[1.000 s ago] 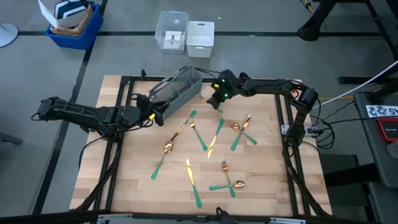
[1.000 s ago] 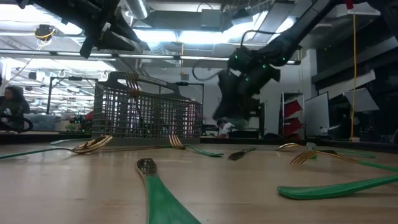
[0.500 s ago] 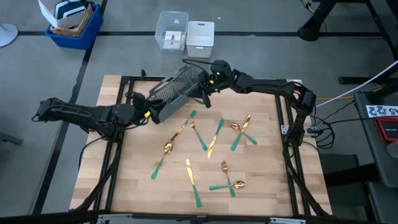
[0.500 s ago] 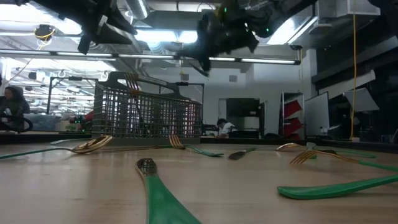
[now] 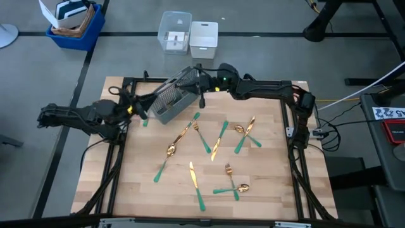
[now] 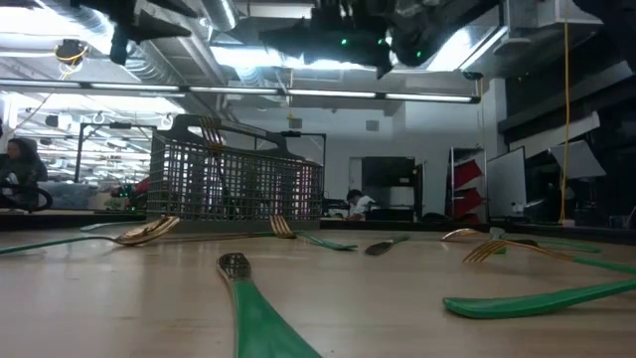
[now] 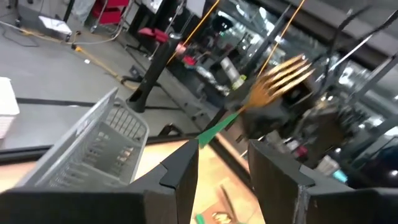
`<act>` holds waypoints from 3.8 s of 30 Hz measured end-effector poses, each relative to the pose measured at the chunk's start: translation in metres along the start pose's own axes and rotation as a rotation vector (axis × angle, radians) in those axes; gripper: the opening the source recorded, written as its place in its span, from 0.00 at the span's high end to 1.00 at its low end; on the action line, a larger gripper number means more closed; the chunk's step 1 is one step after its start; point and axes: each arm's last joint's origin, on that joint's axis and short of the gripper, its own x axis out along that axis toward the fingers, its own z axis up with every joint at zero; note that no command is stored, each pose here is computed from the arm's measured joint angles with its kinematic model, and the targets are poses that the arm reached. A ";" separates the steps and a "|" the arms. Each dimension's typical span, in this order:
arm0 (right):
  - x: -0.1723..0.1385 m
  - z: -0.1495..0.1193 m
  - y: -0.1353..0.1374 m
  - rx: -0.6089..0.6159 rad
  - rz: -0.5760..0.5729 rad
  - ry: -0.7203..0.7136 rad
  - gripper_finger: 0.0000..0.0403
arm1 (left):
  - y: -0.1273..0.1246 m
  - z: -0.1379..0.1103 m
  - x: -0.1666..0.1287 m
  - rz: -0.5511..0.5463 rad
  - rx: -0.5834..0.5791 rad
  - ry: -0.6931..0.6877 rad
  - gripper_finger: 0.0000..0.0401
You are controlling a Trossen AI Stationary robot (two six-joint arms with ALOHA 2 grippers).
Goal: Sort silverware
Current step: Put the top green-gold fork into the silverware basket, then put the top left green-gold spoon into the silverware basket
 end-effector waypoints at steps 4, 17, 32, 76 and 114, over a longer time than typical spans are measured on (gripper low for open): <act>0.008 -0.021 0.001 -0.024 -0.010 -0.038 0.98 | 0.003 0.007 -0.006 -0.017 -0.015 -0.025 0.67; 0.059 -0.067 -0.007 0.058 0.034 -0.011 0.98 | 0.004 0.009 -0.008 -0.021 -0.024 -0.032 0.67; 0.058 -0.094 -0.001 0.075 -0.003 0.251 0.98 | 0.004 0.008 -0.008 -0.019 -0.013 -0.029 0.67; 0.068 -0.124 0.013 0.016 -0.036 0.242 0.98 | 0.004 0.008 -0.008 -0.018 -0.011 -0.026 0.67; 0.017 0.035 -0.004 0.229 -0.034 0.360 0.73 | 0.011 0.050 -0.019 0.152 0.038 -0.096 0.67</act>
